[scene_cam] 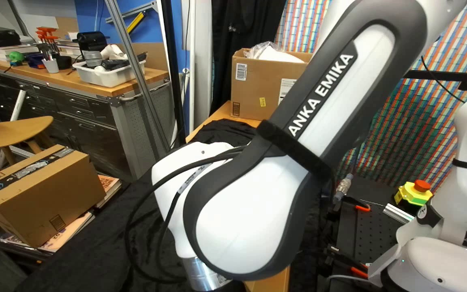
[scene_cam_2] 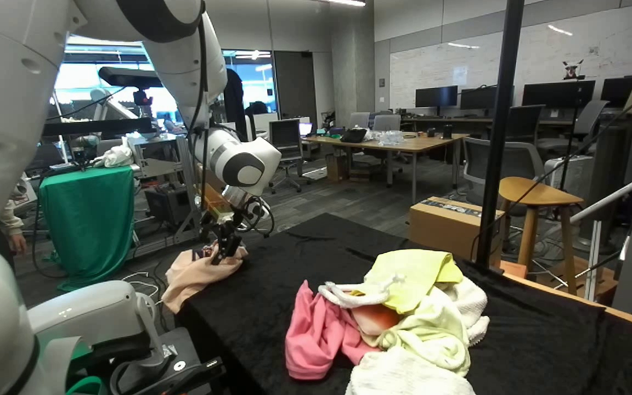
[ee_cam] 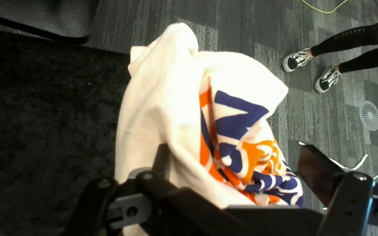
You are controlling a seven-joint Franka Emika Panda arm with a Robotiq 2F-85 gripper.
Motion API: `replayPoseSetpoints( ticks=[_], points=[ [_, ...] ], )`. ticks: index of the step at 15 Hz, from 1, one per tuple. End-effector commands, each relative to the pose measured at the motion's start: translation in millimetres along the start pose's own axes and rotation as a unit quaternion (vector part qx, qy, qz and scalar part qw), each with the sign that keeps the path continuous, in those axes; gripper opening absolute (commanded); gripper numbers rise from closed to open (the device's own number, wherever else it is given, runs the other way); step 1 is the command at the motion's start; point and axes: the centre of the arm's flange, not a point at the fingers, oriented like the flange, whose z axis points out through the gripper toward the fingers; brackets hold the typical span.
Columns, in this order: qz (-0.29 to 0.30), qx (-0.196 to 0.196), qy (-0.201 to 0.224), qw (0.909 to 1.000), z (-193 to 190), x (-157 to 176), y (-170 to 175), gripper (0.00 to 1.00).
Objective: Pile up all the things on the table on the white shirt
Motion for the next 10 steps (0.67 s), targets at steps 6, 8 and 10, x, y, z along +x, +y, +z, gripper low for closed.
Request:
replayPoseSetpoints(
  ticks=[6, 8, 10],
  points=[
    [0.017, -0.047, 0.037, 0.9981, 14, 4, -8, 1.0],
    [0.016, -0.066, 0.055, 0.9962, 16, 4, -9, 1.0],
    [0.015, -0.078, 0.065, 0.9947, 18, 6, -10, 1.0]
  ],
)
